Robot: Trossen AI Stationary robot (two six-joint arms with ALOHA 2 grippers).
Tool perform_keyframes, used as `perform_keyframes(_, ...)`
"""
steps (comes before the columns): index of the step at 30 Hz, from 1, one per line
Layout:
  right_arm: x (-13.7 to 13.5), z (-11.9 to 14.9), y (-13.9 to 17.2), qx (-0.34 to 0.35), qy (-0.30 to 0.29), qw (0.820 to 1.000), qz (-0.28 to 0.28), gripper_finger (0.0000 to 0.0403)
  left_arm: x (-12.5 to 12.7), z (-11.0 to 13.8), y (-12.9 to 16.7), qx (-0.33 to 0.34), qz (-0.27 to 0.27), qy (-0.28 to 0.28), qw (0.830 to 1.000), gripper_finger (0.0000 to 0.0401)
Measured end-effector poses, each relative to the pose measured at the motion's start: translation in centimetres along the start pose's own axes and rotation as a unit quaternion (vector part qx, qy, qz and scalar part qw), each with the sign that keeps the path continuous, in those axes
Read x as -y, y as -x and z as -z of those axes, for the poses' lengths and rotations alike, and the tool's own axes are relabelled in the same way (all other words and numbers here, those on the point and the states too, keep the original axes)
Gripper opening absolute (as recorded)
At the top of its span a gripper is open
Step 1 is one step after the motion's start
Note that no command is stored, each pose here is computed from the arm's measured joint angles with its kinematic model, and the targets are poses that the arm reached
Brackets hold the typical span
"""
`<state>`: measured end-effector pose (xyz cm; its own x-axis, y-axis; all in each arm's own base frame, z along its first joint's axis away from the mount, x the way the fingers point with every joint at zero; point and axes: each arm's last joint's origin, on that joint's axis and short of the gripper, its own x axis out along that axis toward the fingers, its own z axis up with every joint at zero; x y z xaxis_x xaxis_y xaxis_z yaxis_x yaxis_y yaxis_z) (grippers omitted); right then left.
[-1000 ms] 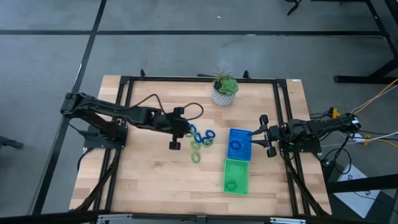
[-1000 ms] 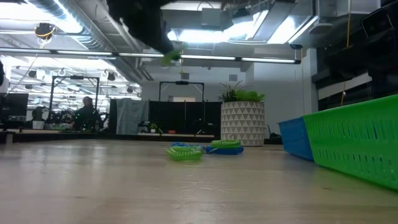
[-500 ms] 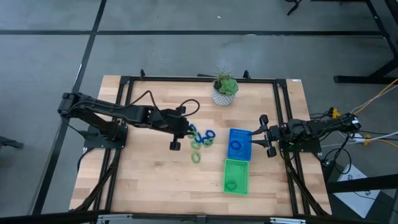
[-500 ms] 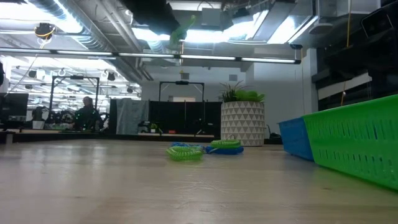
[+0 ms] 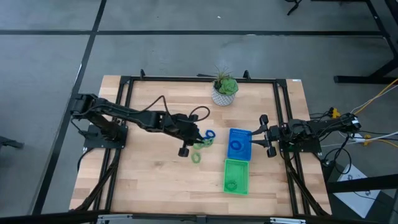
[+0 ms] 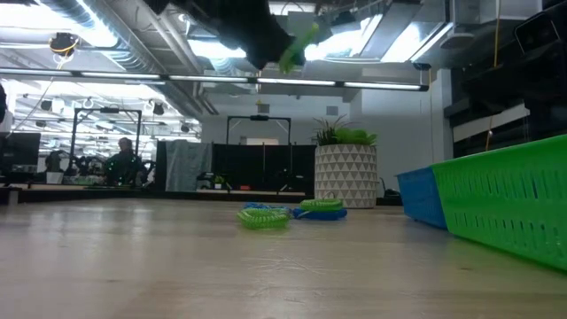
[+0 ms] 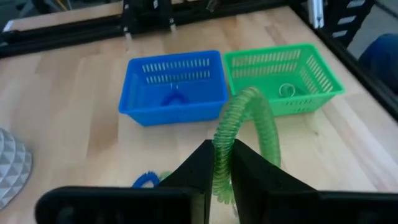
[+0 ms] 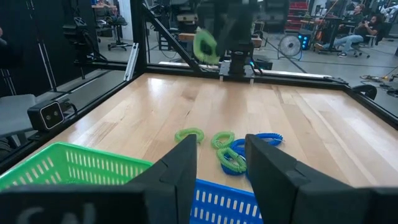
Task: Sort spring keychains
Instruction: Put the green spring keychain into the green bin
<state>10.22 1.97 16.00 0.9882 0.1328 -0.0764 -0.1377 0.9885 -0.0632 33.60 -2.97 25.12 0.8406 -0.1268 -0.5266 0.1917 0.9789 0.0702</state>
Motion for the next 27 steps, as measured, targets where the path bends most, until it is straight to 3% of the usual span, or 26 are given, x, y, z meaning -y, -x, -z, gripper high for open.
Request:
perform_keyframes(9,0.0,0.0,0.0,0.001,0.0,1.0,0.0,0.0136,0.5,0.2,-2.6,0.046,0.058,-0.005,0.997,0.0036)
perform_keyframes(27,0.0,0.0,0.0,0.0,0.0,1.0,0.0,0.0136,3.1,-0.1,-6.2,0.16,0.093,-0.033,0.982,0.0034)
